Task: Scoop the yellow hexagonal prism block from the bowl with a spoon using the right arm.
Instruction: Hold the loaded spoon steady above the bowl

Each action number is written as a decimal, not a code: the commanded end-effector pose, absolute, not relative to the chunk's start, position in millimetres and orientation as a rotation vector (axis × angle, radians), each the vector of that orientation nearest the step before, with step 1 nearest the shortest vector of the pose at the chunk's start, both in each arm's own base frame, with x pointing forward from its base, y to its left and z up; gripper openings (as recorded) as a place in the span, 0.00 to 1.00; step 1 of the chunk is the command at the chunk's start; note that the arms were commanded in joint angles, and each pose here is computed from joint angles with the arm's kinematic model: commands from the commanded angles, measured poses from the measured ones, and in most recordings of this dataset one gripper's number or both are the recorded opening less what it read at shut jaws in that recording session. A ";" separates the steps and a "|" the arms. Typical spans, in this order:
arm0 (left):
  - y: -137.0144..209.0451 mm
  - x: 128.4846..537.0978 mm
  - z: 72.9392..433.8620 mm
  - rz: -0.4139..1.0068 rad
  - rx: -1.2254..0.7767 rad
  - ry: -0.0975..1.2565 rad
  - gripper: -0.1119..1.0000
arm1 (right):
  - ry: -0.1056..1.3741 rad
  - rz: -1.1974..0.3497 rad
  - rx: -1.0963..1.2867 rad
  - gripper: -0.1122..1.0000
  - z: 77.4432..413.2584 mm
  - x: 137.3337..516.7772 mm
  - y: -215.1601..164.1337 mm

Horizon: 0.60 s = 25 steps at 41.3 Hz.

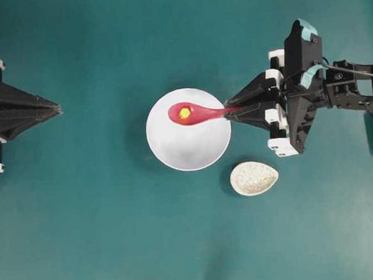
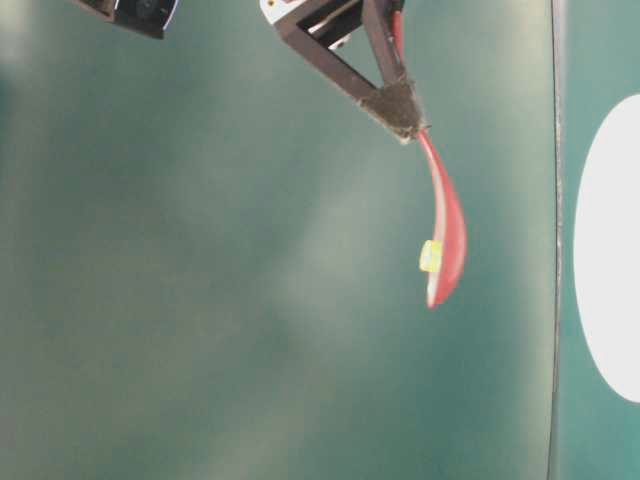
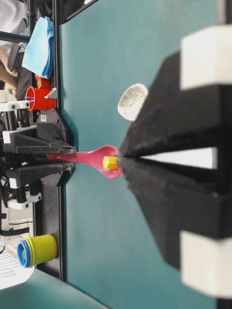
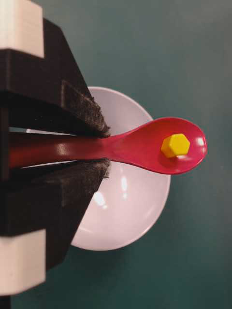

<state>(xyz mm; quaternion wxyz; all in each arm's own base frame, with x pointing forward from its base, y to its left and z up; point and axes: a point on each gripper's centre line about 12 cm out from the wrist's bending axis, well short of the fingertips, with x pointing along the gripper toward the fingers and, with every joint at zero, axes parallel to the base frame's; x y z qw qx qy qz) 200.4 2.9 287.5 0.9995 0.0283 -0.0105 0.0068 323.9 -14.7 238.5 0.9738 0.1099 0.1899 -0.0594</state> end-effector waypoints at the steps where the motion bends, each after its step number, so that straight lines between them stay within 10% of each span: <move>1: 3.2 202.5 299.5 0.016 0.057 -0.052 0.17 | 0.333 -0.117 0.219 0.32 255.6 326.1 -15.8; 25: 3.2 202.8 299.2 0.015 0.057 -0.050 0.17 | 0.328 -0.118 0.214 0.32 256.9 326.7 -16.4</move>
